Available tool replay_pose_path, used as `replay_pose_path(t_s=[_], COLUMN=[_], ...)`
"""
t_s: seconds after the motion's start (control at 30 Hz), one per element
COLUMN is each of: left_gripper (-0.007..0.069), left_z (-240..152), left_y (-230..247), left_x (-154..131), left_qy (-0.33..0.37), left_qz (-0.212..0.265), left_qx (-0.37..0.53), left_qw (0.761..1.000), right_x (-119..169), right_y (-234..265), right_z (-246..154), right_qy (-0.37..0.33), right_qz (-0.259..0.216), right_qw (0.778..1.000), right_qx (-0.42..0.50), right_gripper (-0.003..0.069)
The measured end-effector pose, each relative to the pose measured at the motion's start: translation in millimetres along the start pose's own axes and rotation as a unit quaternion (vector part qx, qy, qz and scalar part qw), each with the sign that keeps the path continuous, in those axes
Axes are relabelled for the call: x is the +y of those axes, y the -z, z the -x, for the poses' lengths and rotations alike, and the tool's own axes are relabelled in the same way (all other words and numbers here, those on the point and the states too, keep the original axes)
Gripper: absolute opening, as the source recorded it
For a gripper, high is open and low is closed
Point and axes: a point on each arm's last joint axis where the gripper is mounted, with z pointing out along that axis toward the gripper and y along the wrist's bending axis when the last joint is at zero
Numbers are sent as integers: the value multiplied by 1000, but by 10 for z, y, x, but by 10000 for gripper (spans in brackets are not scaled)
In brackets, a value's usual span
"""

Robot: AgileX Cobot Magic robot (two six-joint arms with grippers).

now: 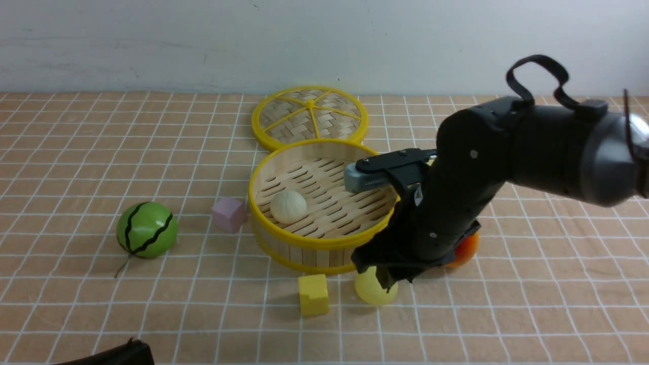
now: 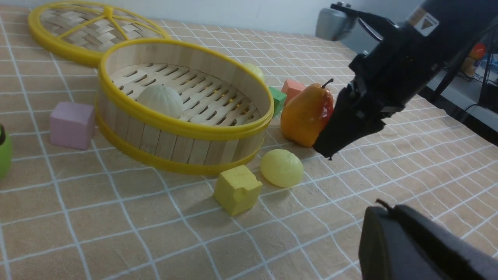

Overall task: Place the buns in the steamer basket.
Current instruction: Use the right arm to grab a steamed stuffed bun, then use the right arm to put the steamed stuffed bun into the steamer

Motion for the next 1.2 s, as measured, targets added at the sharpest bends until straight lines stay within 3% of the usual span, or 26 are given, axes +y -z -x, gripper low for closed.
replay_pose_path(t_s=[0.2, 0.6, 0.83, 0.97, 1.2], left_gripper=[-2, 4, 4, 6, 12], left_z=[0, 0, 0, 0, 0], left_y=[0, 0, 0, 0, 0], left_x=[0, 0, 0, 0, 0], left_qy=[0, 0, 0, 0, 0], left_qz=[0, 0, 0, 0, 0], left_qx=[0, 0, 0, 0, 0], left_qw=[1000, 1000, 1000, 1000, 1000], right_x=[-15, -46, -57, -44, 74], right_y=[-182, -415, -492, -428, 243], right_z=[61, 112, 96, 90, 180], right_qy=[-8, -10, -11, -4, 3], right_qz=[-1, -6, -8, -6, 16], right_qw=[1000, 999, 1000, 1000, 998], right_qx=[-14, -30, -16, -14, -62], right_gripper=[351, 337, 187, 25, 3])
